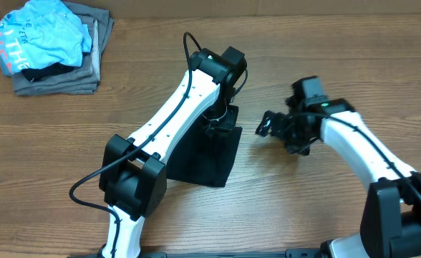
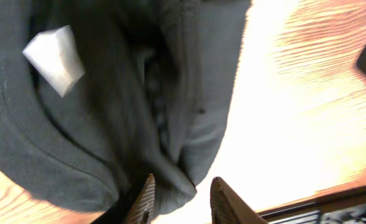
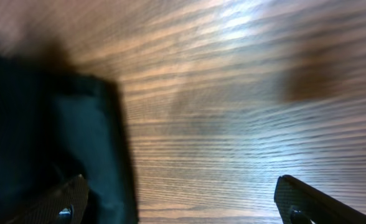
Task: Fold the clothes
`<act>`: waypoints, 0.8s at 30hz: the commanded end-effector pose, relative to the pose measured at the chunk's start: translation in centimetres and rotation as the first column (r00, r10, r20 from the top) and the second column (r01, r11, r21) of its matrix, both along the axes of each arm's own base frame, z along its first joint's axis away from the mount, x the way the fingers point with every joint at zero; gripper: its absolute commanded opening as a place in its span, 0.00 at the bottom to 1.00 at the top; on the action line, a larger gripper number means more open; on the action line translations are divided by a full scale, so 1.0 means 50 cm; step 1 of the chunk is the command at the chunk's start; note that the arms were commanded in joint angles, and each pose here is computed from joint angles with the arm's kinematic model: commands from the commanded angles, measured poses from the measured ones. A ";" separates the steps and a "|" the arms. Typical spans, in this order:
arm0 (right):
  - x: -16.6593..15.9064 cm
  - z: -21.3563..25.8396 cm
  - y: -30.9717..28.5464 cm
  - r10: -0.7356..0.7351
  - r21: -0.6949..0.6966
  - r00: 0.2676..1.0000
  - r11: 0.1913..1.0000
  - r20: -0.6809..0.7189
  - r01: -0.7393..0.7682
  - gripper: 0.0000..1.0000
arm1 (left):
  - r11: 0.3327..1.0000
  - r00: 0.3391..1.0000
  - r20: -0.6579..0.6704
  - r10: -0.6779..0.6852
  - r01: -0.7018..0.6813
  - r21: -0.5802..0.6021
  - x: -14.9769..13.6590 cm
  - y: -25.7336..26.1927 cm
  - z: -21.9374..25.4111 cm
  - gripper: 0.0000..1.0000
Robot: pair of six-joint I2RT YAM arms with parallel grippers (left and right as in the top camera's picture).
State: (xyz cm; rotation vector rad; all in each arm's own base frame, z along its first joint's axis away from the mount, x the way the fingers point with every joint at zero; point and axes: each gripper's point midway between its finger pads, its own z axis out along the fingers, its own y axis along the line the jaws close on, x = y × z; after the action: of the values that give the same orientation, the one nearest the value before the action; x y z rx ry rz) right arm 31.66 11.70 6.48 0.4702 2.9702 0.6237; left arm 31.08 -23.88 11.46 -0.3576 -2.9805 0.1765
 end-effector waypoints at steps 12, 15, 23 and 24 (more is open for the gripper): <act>0.047 0.073 0.017 0.018 0.223 0.997 0.974 0.078 -0.035 1.00 | 0.985 0.997 0.027 -0.076 0.079 -0.151 0.016 -0.029 0.076 0.38; 0.047 0.073 0.019 0.018 0.228 0.997 0.973 0.077 -0.036 1.00 | 0.997 1.000 -0.006 -0.023 0.023 -0.068 0.011 0.035 0.108 0.41; 0.051 0.075 0.019 0.018 0.227 0.996 0.973 0.088 -0.038 1.00 | 0.997 0.998 -0.053 0.030 -0.026 0.070 -0.005 0.098 0.072 0.72; 0.051 0.074 0.018 0.018 0.226 0.996 0.973 0.088 -0.038 1.00 | 0.996 0.997 -0.069 0.040 -0.034 0.081 -0.011 0.104 0.064 0.72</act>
State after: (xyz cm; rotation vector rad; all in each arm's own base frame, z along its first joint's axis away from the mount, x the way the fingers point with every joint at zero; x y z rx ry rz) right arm 33.63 12.25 9.52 0.4415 2.8615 0.9481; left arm 31.14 -19.80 15.43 -0.3045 -2.9257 0.1773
